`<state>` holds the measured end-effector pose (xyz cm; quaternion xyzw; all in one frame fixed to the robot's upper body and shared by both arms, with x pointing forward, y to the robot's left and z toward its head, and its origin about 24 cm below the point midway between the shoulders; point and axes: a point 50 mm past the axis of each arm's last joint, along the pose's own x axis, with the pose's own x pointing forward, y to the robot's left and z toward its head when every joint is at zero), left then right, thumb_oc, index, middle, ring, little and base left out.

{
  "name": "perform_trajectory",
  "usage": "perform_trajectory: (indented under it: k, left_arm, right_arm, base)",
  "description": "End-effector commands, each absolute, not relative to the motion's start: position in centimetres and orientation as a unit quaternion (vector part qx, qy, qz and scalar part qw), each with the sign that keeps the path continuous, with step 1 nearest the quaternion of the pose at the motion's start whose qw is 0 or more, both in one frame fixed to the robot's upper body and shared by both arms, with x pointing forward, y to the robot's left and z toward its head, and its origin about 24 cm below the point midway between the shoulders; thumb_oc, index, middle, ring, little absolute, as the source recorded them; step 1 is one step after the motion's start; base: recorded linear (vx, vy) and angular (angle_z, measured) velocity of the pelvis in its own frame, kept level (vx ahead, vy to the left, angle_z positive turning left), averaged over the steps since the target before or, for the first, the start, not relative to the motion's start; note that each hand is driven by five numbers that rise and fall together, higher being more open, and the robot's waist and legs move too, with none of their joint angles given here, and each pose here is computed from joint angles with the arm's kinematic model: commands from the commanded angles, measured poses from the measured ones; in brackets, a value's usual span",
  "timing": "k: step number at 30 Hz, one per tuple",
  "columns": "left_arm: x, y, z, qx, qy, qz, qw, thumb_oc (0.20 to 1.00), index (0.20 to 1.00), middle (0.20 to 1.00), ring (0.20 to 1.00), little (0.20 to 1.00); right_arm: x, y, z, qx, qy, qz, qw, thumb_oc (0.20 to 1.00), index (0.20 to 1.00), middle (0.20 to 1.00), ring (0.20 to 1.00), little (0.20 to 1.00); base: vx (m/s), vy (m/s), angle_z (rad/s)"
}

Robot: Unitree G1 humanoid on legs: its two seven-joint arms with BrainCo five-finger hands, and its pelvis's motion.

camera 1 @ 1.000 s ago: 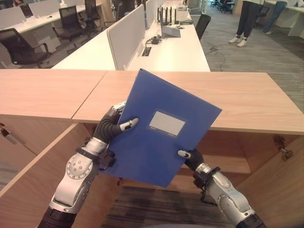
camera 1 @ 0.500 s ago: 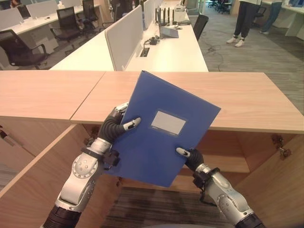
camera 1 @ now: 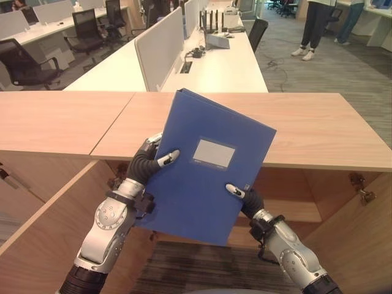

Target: Put the empty folder in the office cabinet

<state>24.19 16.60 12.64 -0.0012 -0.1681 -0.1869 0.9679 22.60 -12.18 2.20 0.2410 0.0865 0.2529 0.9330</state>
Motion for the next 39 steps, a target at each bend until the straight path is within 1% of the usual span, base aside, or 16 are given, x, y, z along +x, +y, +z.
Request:
perform_trajectory:
  k: [1, 2, 3, 4, 5, 6, 8, 10, 11, 15, 16, 20, 23, 27, 31, 39]
  left_arm:
    - [24.7, 15.1, 16.9, -0.027, -0.278, -0.22, 0.935, 0.2, 0.2, 0.2, 0.2, 0.2]
    - [24.6, 15.2, 16.9, -0.028, -0.278, -0.217, 0.935, 0.2, 0.2, 0.2, 0.2, 0.2]
    - [24.5, 15.4, 16.8, -0.028, -0.277, -0.213, 0.936, 0.272, 0.272, 0.272, 0.272, 0.272]
    - [24.5, 15.6, 16.8, -0.027, -0.276, -0.21, 0.938, 0.57, 0.57, 0.57, 0.57, 0.57]
    - [24.4, 15.9, 16.8, -0.025, -0.276, -0.204, 0.939, 0.57, 0.57, 0.57, 0.57, 0.57]
    - [24.3, 16.3, 16.8, -0.022, -0.278, -0.197, 0.94, 1.0, 1.0, 1.0, 1.0, 1.0]
    - [23.8, 17.5, 16.8, -0.018, -0.28, -0.174, 0.944, 1.0, 1.0, 1.0, 1.0, 1.0]
    - [23.7, 17.5, 16.8, -0.018, -0.28, -0.174, 0.944, 1.0, 1.0, 1.0, 1.0, 1.0]
    - [23.0, 19.0, 16.4, -0.019, -0.274, -0.148, 0.95, 1.0, 1.0, 1.0, 1.0, 1.0]
    - [21.9, 20.5, 16.2, -0.026, -0.274, -0.121, 0.954, 1.0, 1.0, 1.0, 1.0, 1.0]
    - [21.2, 21.5, 16.1, -0.04, -0.274, -0.107, 0.955, 1.0, 1.0, 1.0, 1.0, 1.0]
    - [20.4, 22.8, 15.9, -0.039, -0.269, -0.084, 0.959, 1.0, 1.0, 1.0, 1.0, 1.0]
    - [19.8, 23.5, 15.9, -0.041, -0.27, -0.069, 0.959, 1.0, 1.0, 1.0, 1.0, 1.0]
    - [19.2, 24.9, 14.7, -0.031, -0.236, -0.037, 0.971, 1.0, 1.0, 1.0, 1.0, 1.0]
    - [18.8, 25.3, 13.7, -0.022, -0.209, -0.03, 0.977, 1.0, 1.0, 1.0, 1.0, 1.0]
    - [18.2, 26.2, 8.3, -0.024, -0.073, -0.029, 0.997, 1.0, 1.0, 1.0, 1.0, 1.0]
  right_arm:
    - [24.3, -8.9, 6.7, 0.248, -0.014, 0.328, 0.912, 0.2, 0.2, 0.2, 0.2, 0.2]
    - [24.3, -9.0, 6.6, 0.245, -0.014, 0.325, 0.913, 0.2, 0.2, 0.2, 0.2, 0.2]
    - [24.3, -9.2, 6.6, 0.244, -0.015, 0.322, 0.915, 0.2, 0.2, 0.2, 0.2, 0.2]
    - [24.3, -9.3, 6.6, 0.24, -0.016, 0.321, 0.916, 0.2, 0.2, 0.2, 0.2, 0.2]
    - [24.4, -9.6, 6.6, 0.233, -0.018, 0.317, 0.919, 0.2, 0.2, 0.2, 0.2, 0.2]
    - [24.4, -10.0, 6.7, 0.222, -0.021, 0.312, 0.924, 0.2, 0.2, 0.2, 0.2, 0.2]
    - [24.6, -11.4, 7.6, 0.167, -0.053, 0.293, 0.94, 0.2, 0.2, 0.2, 0.2, 0.2]
    - [24.6, -11.4, 7.6, 0.166, -0.053, 0.293, 0.94, 0.2, 0.2, 0.2, 0.2, 0.2]
    - [24.7, -13.3, 9.0, 0.109, -0.099, 0.259, 0.955, 0.2, 0.2, 0.2, 0.2, 0.2]
    - [24.6, -14.8, 10.3, 0.064, -0.139, 0.223, 0.963, 0.2, 0.2, 0.2, 0.2, 0.2]
    - [24.5, -15.9, 11.0, 0.027, -0.161, 0.2, 0.966, 0.2, 0.2, 0.2, 0.2, 0.2]
    - [24.2, -17.1, 11.6, -0.004, -0.179, 0.17, 0.969, 0.2, 0.2, 0.2, 0.2, 0.2]
    - [24.1, -17.7, 11.7, -0.019, -0.182, 0.156, 0.971, 0.2, 0.2, 0.2, 0.2, 0.2]
    - [24.2, -18.6, 11.7, -0.037, -0.179, 0.134, 0.974, 0.2, 0.2, 0.2, 0.2, 0.2]
    - [24.1, -18.7, 11.6, -0.033, -0.177, 0.132, 0.975, 0.2, 0.2, 0.2, 0.2, 0.2]
    - [23.8, -18.1, 9.3, -0.023, -0.122, 0.155, 0.98, 0.2, 0.2, 0.2, 0.2, 0.2]
  base:
    - [0.0, 0.0, 0.0]
    - [0.0, 0.0, 0.0]
    - [0.04, 0.007, 0.01]
    - [-0.04, 0.003, 0.01]
    - [-0.04, 0.002, 0.01]
    - [-0.04, 0.003, 0.0]
    - [0.02, 0.001, 0.0]
    - [0.0, 0.0, 0.0]
    - [0.0, 0.0, 0.0]
    - [0.02, 0.009, 0.06]
    - [0.0, 0.008, 0.07]
    - [0.0, 0.009, 0.07]
    - [0.0, 0.0, 0.0]
    - [0.0, 0.002, 0.02]
    - [0.0, 0.002, 0.09]
    - [0.01, 0.0, 0.06]
